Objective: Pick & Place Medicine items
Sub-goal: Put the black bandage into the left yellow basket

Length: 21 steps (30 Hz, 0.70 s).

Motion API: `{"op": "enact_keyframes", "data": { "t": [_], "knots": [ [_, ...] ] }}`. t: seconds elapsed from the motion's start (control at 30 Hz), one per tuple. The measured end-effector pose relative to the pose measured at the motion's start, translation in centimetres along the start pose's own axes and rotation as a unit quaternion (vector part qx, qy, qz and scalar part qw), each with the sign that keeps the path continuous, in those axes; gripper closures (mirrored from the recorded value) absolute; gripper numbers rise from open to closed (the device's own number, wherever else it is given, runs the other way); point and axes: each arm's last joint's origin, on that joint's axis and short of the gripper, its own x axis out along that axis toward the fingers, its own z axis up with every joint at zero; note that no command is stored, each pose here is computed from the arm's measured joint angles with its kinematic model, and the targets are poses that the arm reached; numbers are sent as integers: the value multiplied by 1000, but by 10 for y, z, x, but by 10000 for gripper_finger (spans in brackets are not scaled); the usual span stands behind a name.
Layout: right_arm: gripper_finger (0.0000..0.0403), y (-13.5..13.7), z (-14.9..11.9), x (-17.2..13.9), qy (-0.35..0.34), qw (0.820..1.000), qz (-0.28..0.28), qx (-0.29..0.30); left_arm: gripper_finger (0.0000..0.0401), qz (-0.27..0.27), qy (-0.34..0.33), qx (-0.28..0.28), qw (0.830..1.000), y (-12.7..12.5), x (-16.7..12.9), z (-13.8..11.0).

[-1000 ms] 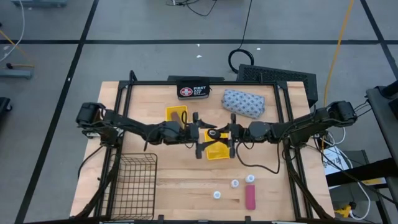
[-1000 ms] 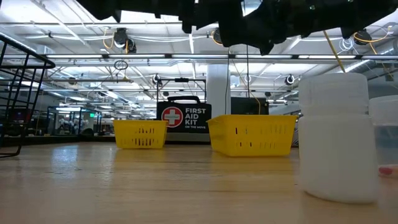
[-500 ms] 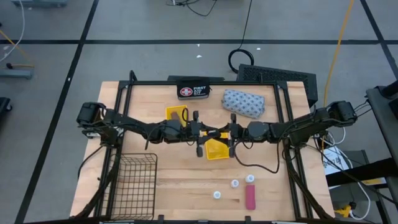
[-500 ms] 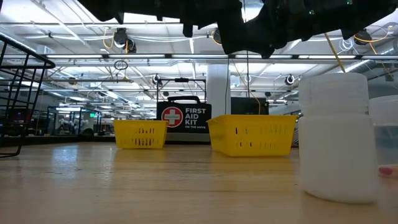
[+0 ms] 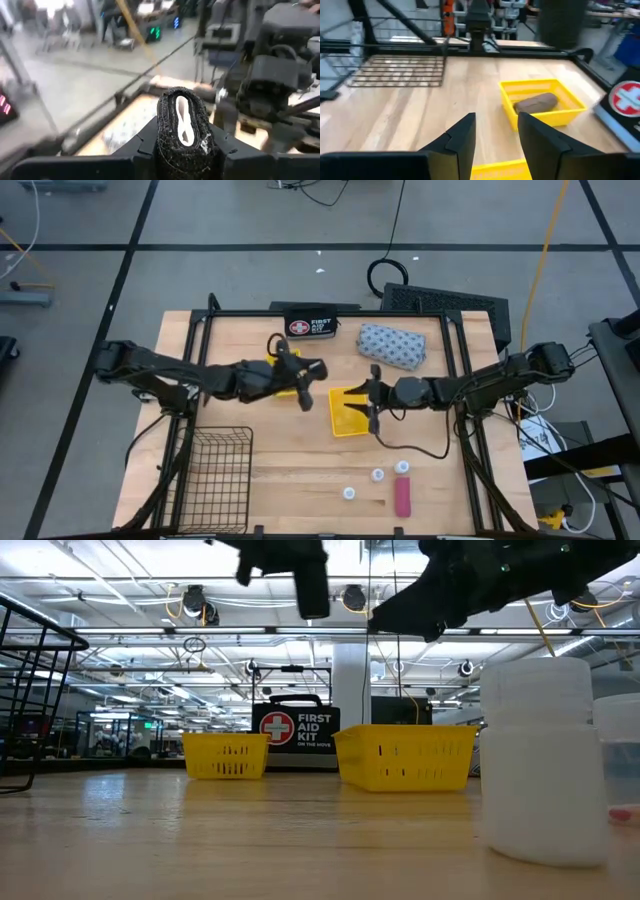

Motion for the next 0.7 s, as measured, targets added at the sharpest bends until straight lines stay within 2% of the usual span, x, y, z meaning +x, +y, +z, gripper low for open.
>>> {"op": "enact_keyframes", "data": {
  "t": [0.13, 0.23, 0.33, 0.43, 0.57, 0.7],
  "knots": [
    [266, 0, -1, 0, 4, 1000, 0, -1, 309, 21, 21, -62, 998, 9, -8, 3],
    [268, -2, 3, 1, -17, 1000, -3, 0, 309, -8, 25, -86, 996, 9, -6, 3],
    [267, -4, 10, 1, -51, 999, -9, 8, 309, -54, 24, -81, 995, 5, -4, 2],
    [263, -8, 18, 0, -93, 995, -16, 20, 309, -73, 10, -58, 996, 2, -2, 3],
    [246, -13, 26, -1, -131, 991, -22, 26, 309, -117, -54, -1, 992, -5, -2, 8],
    [218, -14, 31, -2, -161, 987, 8, 15, 309, -169, -145, 21, 975, -5, -5, 15]
  ]
}}
